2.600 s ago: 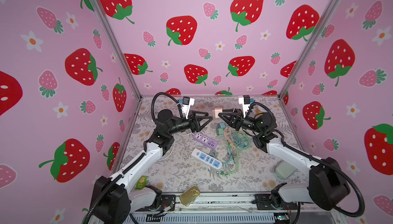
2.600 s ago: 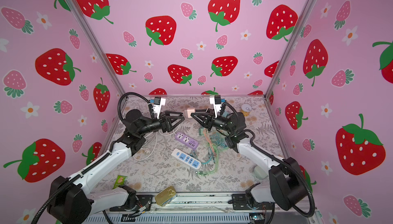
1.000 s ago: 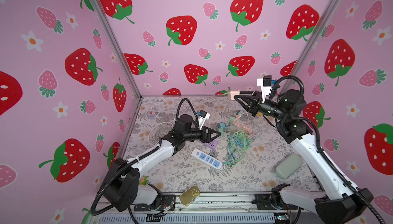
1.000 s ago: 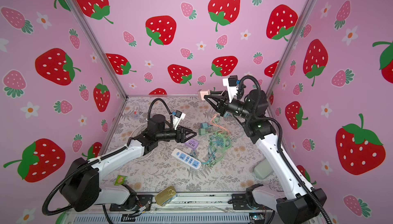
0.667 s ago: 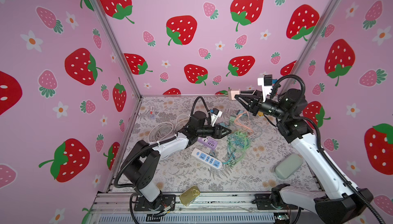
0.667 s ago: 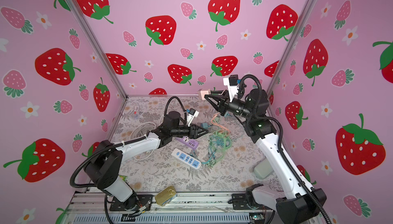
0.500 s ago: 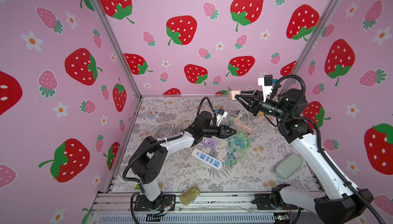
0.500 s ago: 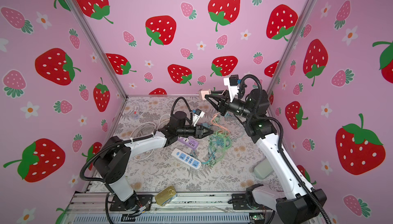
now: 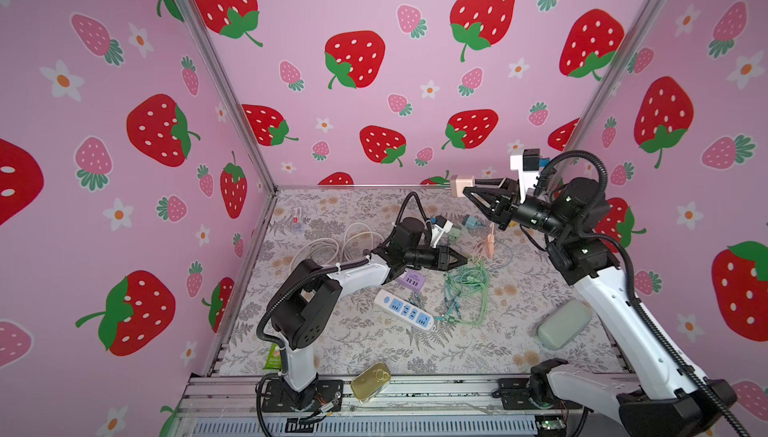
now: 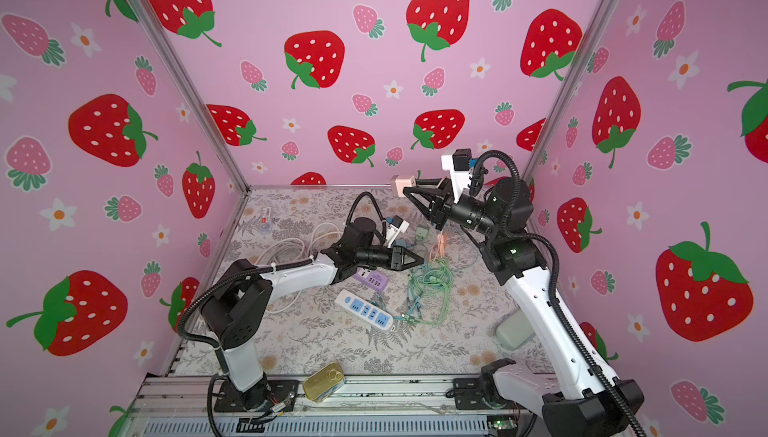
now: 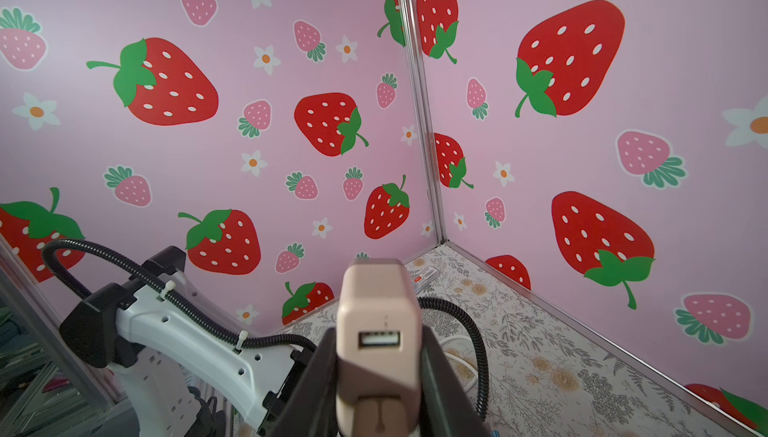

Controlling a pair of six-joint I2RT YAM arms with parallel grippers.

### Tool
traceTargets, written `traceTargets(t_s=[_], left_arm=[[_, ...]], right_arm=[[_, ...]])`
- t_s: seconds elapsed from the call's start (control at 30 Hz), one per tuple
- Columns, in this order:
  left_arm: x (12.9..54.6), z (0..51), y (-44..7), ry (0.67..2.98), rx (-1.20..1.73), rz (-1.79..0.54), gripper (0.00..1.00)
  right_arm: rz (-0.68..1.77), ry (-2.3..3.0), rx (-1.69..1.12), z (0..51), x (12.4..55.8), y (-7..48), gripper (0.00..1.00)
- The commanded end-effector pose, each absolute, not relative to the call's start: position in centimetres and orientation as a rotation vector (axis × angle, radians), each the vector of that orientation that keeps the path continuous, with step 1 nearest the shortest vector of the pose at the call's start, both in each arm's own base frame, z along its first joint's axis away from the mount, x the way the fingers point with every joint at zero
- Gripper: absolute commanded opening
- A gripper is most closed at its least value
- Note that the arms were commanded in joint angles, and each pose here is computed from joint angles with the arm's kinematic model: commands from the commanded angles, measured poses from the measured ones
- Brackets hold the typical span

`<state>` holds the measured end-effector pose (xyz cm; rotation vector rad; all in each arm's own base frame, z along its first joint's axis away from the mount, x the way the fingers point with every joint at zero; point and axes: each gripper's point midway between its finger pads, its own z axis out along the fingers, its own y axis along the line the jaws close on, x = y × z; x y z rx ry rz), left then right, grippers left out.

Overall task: Insert the plug
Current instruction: 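Swing the right gripper with the pink charger over the purple power strip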

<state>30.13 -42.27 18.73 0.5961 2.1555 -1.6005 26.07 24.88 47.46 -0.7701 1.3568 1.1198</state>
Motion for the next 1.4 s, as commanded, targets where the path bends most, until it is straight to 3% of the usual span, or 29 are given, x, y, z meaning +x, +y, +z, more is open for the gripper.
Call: traceTargets(t_s=[0.0,0.33,0.7,1.0,1.23,1.37], left_arm=[[30.8,19.4,-40.9,2.162,0.565,-1.529,0.32],[33.1,16.4,-30.0,2.355,0.349,-1.112,0.48],[34.5,13.2,-19.8,2.472,0.012,-0.766,0.52],[34.1,12.6,-15.7,2.464,-0.096,-0.688,0.56],[33.8,12.2,-14.9,2.461,-0.123,-0.684,0.59],[33.6,11.9,-14.9,2.458,-0.123,-0.696,0.60]], right_arm=[[1.087,1.315,-0.788,48.0,25.7,24.5,0.05],[0.988,1.424,-0.764,44.3,29.8,25.1,0.05],[0.856,1.593,-0.802,38.0,35.6,28.5,0.05],[0.785,1.611,-0.872,37.3,38.9,32.6,0.04],[0.806,1.559,-0.922,38.7,41.6,36.1,0.05],[0.809,1.565,-0.946,37.0,43.4,37.6,0.04]])
